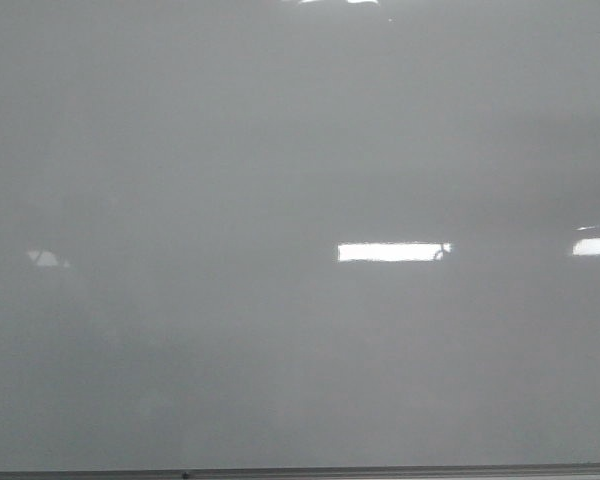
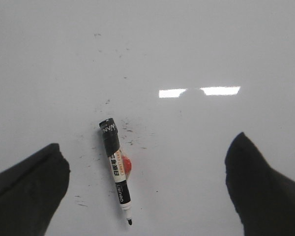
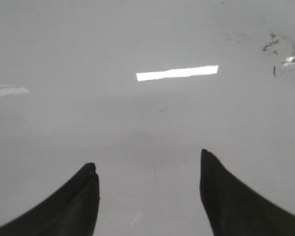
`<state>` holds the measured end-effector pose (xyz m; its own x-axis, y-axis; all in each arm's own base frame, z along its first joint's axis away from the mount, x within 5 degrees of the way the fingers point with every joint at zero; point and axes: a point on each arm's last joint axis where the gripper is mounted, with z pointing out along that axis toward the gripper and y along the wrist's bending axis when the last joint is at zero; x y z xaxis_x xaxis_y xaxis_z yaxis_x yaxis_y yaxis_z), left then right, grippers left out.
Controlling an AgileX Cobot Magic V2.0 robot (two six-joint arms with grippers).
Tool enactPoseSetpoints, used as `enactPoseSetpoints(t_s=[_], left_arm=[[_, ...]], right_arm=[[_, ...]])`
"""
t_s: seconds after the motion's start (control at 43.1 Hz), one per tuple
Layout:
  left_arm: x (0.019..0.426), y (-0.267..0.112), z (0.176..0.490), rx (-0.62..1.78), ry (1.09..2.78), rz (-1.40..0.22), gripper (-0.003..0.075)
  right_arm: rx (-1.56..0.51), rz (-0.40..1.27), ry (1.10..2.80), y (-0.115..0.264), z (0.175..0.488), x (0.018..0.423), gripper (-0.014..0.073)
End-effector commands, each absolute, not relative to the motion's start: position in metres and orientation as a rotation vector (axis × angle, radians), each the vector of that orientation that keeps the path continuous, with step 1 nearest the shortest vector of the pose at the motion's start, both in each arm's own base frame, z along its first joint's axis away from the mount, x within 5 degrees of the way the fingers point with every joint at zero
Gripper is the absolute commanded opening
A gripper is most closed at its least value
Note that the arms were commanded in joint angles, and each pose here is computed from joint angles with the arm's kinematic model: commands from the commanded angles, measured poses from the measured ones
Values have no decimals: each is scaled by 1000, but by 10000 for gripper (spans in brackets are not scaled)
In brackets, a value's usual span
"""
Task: Write number 7 on whiteboard
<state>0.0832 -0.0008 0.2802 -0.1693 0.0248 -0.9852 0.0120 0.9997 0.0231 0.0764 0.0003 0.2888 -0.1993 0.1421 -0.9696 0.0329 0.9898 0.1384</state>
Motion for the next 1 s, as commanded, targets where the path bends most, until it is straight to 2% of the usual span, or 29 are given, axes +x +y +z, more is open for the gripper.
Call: enactPoseSetpoints(t_s=[0.0,0.209,0.371,0.649,0.905,0.974], left_arm=[[90,-1,296,-18,1667,-31,647],[149,0,259,-202,2054,-161,618],[197,15,236,-336,2231,-127,618],[247,27,207,-368,2287,-69,618],[269,29,198,-344,2175,-26,615],[271,30,198,-319,2159,-11,579]], right_arm=[[129,99,1682,0,305,78,507],[129,99,1682,0,305,78,507],[127,101,1682,0,305,78,507],[111,115,1689,1,304,78,507],[111,115,1691,1,304,78,507],[111,115,1692,1,304,78,507]])
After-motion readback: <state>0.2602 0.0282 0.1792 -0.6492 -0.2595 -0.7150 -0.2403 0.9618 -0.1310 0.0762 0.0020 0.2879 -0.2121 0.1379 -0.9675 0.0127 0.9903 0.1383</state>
